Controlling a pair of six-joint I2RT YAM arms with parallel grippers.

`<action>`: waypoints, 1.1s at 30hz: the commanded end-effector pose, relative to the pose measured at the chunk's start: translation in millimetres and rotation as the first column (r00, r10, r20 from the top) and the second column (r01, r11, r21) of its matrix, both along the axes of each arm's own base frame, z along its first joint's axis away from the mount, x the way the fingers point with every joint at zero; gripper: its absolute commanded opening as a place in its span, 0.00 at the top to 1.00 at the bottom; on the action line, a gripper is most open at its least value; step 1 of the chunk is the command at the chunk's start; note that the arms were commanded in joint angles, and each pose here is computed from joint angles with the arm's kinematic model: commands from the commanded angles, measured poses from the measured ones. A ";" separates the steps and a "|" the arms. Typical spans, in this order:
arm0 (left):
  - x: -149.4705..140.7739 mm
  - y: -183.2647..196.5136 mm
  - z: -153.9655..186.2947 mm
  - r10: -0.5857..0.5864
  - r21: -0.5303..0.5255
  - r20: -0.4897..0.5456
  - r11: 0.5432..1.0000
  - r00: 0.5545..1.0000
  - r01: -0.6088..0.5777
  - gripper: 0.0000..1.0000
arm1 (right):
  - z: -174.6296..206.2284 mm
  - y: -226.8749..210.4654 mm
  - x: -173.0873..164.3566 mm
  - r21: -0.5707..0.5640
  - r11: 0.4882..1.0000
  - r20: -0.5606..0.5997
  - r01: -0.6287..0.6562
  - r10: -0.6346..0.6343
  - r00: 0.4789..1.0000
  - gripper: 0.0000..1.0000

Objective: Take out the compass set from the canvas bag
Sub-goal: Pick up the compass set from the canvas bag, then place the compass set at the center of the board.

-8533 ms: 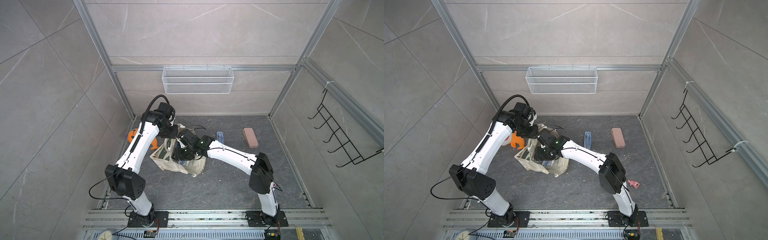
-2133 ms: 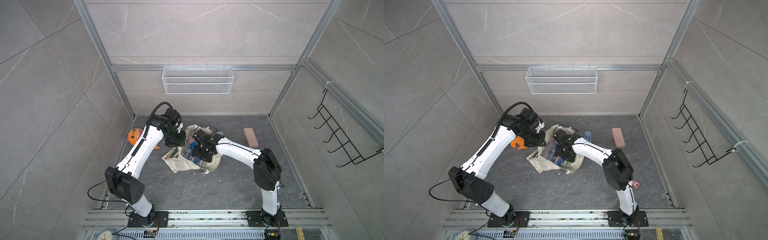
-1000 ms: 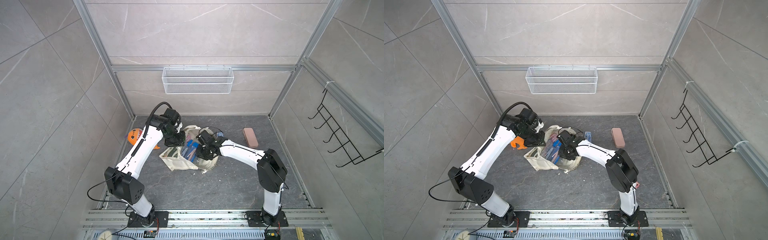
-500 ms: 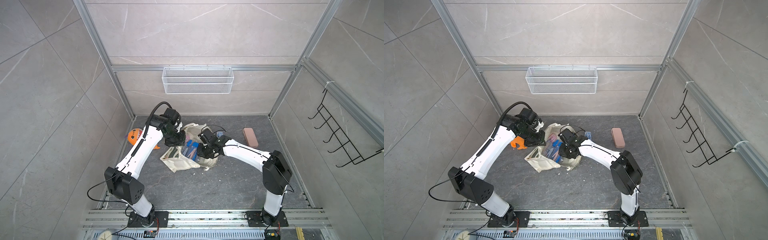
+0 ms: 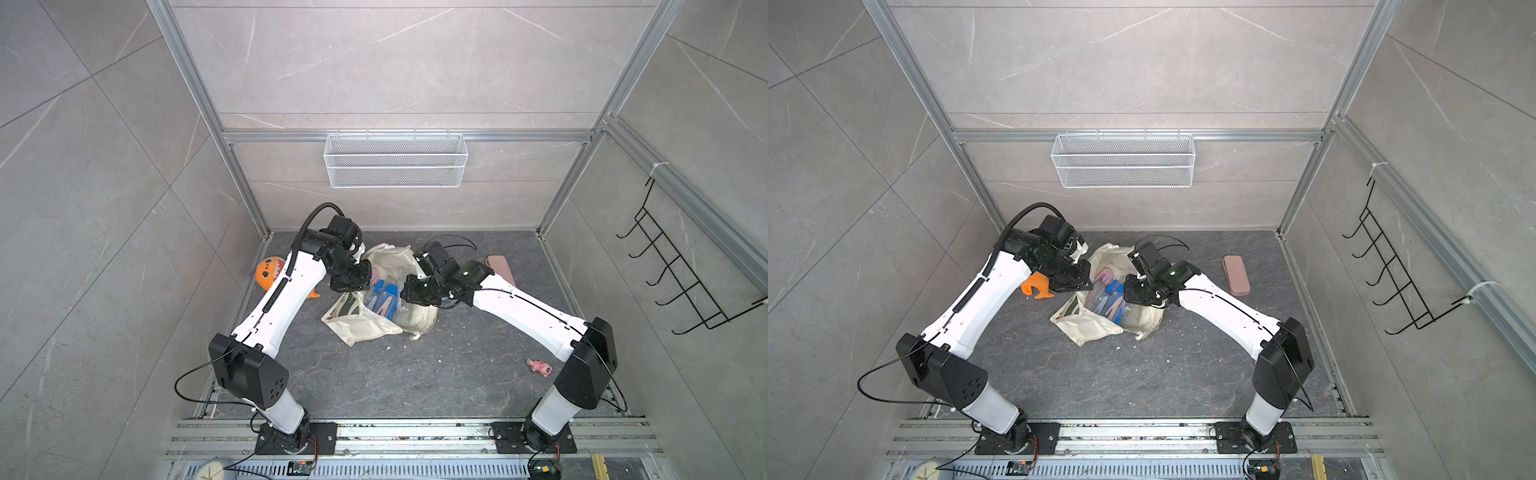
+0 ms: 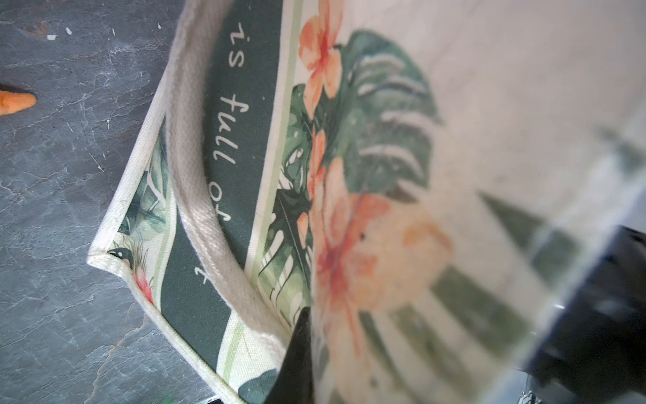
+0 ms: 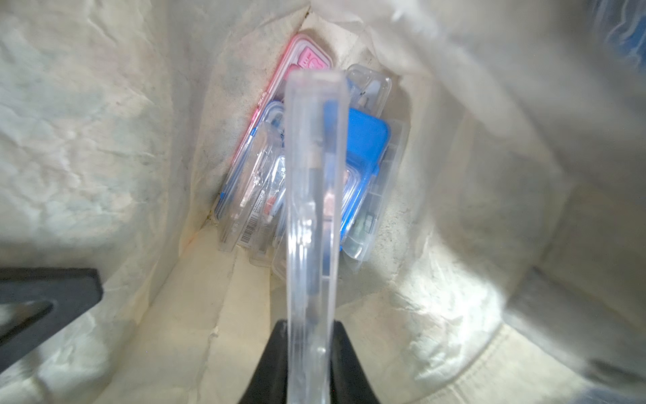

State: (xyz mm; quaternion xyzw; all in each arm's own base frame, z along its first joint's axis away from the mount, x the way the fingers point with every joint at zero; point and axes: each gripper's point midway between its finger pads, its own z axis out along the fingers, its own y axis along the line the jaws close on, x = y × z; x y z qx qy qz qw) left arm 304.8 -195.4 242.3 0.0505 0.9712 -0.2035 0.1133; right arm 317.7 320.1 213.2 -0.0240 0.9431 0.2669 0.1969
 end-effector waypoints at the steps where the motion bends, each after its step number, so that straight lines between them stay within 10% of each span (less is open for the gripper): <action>1: 7.0 -12.7 13.4 -0.015 -0.068 0.036 0.998 0.999 0.017 1.00 | 36.3 -20.2 -2.2 -0.002 0.998 0.067 -0.062 0.062 0.996 0.91; 15: 13.7 -18.0 12.4 -0.030 -0.082 0.059 0.996 0.998 0.034 1.00 | 54.1 -143.3 32.0 -0.080 0.990 0.095 0.113 -0.106 0.990 0.91; 33: 9.8 -19.5 14.0 -0.068 -0.089 0.062 0.993 0.996 0.073 1.00 | -94.1 -226.3 106.4 -0.582 0.804 -0.126 0.125 -0.241 0.962 0.90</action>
